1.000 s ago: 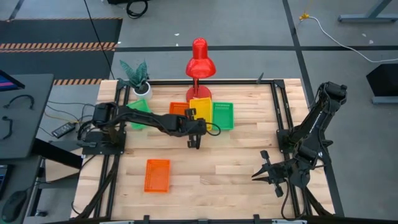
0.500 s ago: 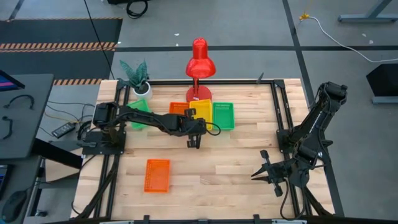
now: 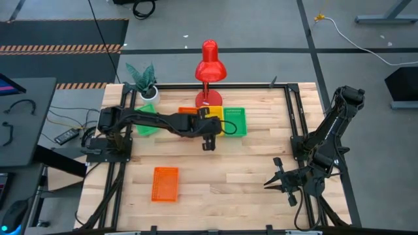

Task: Stack baskets by color
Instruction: Stack the left yellow bin on top of the right yellow bin, then stack the bottom orange bin on top of the top orange bin

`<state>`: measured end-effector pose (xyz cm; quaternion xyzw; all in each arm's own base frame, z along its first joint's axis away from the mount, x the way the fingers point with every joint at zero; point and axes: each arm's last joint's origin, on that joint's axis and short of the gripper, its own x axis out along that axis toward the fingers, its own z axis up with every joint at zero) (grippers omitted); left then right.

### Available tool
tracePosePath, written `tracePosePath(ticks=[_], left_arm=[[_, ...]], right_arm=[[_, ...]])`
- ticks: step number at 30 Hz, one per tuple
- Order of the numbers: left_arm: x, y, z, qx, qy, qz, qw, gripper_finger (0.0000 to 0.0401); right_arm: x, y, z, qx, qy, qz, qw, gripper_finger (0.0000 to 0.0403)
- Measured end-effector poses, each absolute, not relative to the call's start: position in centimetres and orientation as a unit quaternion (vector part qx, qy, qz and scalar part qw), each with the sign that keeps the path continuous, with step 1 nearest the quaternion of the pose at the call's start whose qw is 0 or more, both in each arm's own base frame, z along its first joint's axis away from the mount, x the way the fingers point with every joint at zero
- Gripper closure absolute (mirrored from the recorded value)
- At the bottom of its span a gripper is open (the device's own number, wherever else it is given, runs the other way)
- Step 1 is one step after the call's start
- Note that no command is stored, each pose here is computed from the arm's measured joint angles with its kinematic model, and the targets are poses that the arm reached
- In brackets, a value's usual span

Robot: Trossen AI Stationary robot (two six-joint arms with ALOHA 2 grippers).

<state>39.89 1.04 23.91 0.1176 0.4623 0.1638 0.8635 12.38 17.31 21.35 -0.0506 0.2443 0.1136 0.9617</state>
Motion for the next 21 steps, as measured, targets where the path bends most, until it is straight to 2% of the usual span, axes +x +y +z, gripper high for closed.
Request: tracePosePath(ticks=[4, 11, 15, 21], left_arm=[[40.1, 0.6, 25.4, 0.095, 0.462, 0.154, 0.868, 0.0273], [38.1, -1.7, 25.6, 0.059, 0.536, 0.167, 0.825, 0.0288], [36.3, -5.4, 25.2, 0.087, 0.575, 0.179, 0.794, 0.0301], [34.5, -12.6, 25.3, 0.09, 0.534, 0.175, 0.822, 0.0321]], right_arm=[[12.4, 17.3, 21.3, -0.049, 0.245, 0.113, 0.962, 0.0353], [12.4, 17.3, 21.3, -0.049, 0.244, 0.113, 0.962, 0.0353], [12.3, 17.0, 20.5, -0.052, 0.234, 0.094, 0.966, 0.0353], [12.0, 16.3, 18.5, -0.039, 0.22, 0.082, 0.971, 0.0353]])
